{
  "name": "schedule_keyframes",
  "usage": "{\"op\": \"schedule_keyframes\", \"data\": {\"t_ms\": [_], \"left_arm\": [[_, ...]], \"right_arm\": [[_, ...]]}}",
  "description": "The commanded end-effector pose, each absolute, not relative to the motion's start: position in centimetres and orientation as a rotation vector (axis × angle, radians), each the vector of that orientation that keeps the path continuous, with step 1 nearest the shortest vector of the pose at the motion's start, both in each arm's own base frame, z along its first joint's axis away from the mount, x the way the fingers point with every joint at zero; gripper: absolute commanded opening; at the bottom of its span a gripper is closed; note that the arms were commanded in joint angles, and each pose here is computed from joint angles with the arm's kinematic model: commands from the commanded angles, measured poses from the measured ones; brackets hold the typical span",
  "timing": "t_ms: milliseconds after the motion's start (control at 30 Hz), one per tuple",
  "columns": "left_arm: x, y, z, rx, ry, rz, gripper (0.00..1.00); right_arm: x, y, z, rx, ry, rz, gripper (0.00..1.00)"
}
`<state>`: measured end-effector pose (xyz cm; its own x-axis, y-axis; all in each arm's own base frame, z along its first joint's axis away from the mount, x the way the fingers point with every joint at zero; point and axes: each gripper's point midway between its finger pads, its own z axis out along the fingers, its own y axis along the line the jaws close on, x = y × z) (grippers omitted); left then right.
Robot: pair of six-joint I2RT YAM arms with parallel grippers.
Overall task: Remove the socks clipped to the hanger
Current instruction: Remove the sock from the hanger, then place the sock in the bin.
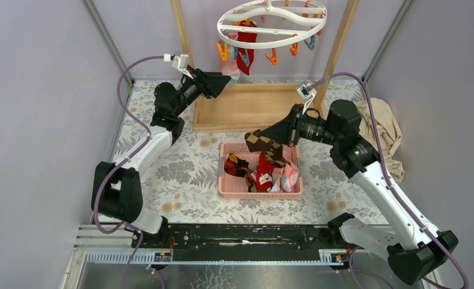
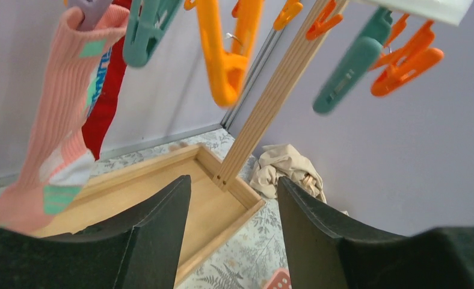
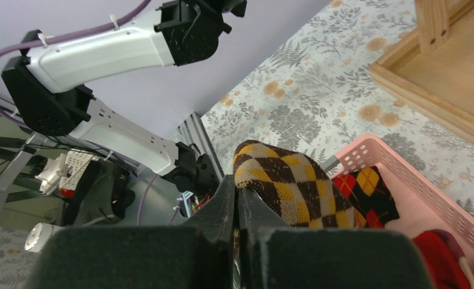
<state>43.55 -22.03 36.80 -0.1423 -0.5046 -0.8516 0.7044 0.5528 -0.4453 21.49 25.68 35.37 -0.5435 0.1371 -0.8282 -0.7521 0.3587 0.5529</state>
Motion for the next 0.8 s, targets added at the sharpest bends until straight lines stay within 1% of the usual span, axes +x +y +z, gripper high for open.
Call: {"op": "schedule_keyframes", "data": {"t_ms": [0,133,233,367,500,767], "left_arm": [[41.2,-21.0,38.1,0.194,1.326,-1.004,0.63],[39.3,-19.8,37.9,0.158,1.363,-0.948,0.65],[37.8,-19.0,37.6,0.136,1.389,-0.912,0.65],[36.3,-17.8,36.9,0.087,1.441,-0.867,0.66],[35.4,-17.4,35.4,0.024,1.514,-0.879,0.66],[33.6,-19.0,31.7,0.001,1.618,-0.941,0.67]], "right_arm": [[20.0,26.4,39.2,-0.613,1.659,1.418,0.0],[19.6,27.5,38.4,-0.649,1.688,1.46,0.0],[19.4,28.5,36.2,-0.665,1.744,1.451,0.0],[20.0,29.3,31.3,-0.633,1.857,1.421,0.0],[21.7,29.6,26.5,-0.572,1.935,1.35,0.0],[24.4,29.7,15.8,-0.519,2.163,1.11,0.0]]}}
